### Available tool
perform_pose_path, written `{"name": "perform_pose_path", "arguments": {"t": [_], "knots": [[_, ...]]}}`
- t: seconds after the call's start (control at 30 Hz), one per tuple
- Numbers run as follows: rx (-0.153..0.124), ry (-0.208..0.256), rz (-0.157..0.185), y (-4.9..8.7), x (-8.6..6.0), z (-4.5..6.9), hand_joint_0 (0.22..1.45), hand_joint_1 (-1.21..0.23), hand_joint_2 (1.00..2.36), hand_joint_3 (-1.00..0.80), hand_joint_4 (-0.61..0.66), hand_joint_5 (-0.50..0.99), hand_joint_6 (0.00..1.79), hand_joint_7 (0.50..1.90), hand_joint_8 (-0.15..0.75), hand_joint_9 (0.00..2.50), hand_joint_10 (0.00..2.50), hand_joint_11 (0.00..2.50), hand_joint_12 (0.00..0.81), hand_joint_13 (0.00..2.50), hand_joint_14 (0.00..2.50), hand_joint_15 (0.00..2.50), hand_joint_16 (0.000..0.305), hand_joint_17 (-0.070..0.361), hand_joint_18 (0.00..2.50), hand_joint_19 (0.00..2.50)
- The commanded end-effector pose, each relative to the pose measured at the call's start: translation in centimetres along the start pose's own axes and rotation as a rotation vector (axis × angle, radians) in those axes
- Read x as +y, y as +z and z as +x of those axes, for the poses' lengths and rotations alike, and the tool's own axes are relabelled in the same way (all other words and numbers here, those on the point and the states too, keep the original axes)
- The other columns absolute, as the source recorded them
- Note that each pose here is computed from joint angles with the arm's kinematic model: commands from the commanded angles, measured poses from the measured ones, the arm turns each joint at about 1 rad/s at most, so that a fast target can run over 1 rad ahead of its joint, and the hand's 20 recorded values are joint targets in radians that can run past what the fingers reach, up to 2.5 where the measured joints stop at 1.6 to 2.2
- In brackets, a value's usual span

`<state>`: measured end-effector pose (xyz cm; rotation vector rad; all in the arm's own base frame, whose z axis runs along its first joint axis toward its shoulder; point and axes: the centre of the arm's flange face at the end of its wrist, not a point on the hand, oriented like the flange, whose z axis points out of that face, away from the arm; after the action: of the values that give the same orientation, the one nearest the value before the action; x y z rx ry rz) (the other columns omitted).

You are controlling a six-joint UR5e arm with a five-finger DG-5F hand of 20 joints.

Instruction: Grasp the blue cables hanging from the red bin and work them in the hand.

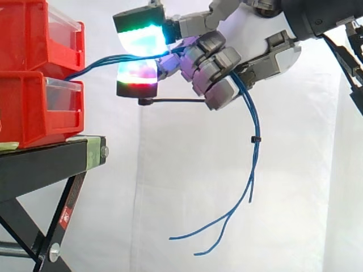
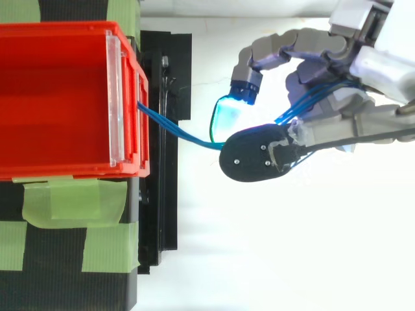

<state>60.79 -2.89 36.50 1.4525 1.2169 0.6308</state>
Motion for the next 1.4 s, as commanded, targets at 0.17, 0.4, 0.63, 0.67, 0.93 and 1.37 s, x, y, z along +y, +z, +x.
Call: {"name": "perform_pose_path", "arguments": {"t": [0.17, 0.4, 0.63, 0.67, 0.93, 1.37], "knots": [[0.006, -0.022, 0.001, 0.0, 0.0, 0.0, 0.89, -0.69, 1.01, -0.66, 0.21, 0.14, 0.73, 1.13, 0.511, 0.78, 2.50, 2.50, 0.522, 0.83, 2.50, 1.89, 0.060, 0.134, 1.20, 1.37], [0.004, -0.021, -0.003, 0.0, 0.0, 0.0, 0.94, -0.69, 1.02, -0.24, 0.19, 0.01, 1.04, 1.00, 0.511, 0.78, 2.50, 2.50, 0.522, 0.83, 2.50, 1.89, 0.060, 0.134, 1.20, 1.37], [0.005, -0.019, -0.010, 0.0, 0.1, 0.3, 0.93, -0.62, 1.01, -0.09, 0.26, 0.07, 0.95, 0.96, 0.511, 0.78, 2.50, 2.50, 0.522, 0.83, 2.50, 1.89, 0.060, 0.134, 1.20, 1.37], [0.005, -0.017, -0.012, 0.0, 0.2, 0.3, 0.93, -0.62, 1.01, -0.10, 0.27, 0.13, 0.77, 1.04, 0.511, 0.78, 2.50, 2.50, 0.522, 0.83, 2.50, 1.89, 0.060, 0.134, 1.20, 1.37], [0.000, 0.011, -0.047, 0.5, 0.5, 0.3, 0.80, -0.50, 1.60, -0.05, 0.38, 0.30, 0.01, 1.18, 0.511, 0.78, 2.50, 2.50, 0.522, 0.83, 2.50, 1.89, 0.060, 0.134, 1.20, 1.37], [-0.003, 0.046, -0.093, 1.0, 1.0, 0.5, 0.96, -0.72, 1.01, -0.01, 0.31, 0.31, 0.00, 1.30, 0.511, 0.78, 2.50, 2.50, 0.522, 0.83, 2.50, 1.89, 0.060, 0.134, 1.20, 1.37]]}}
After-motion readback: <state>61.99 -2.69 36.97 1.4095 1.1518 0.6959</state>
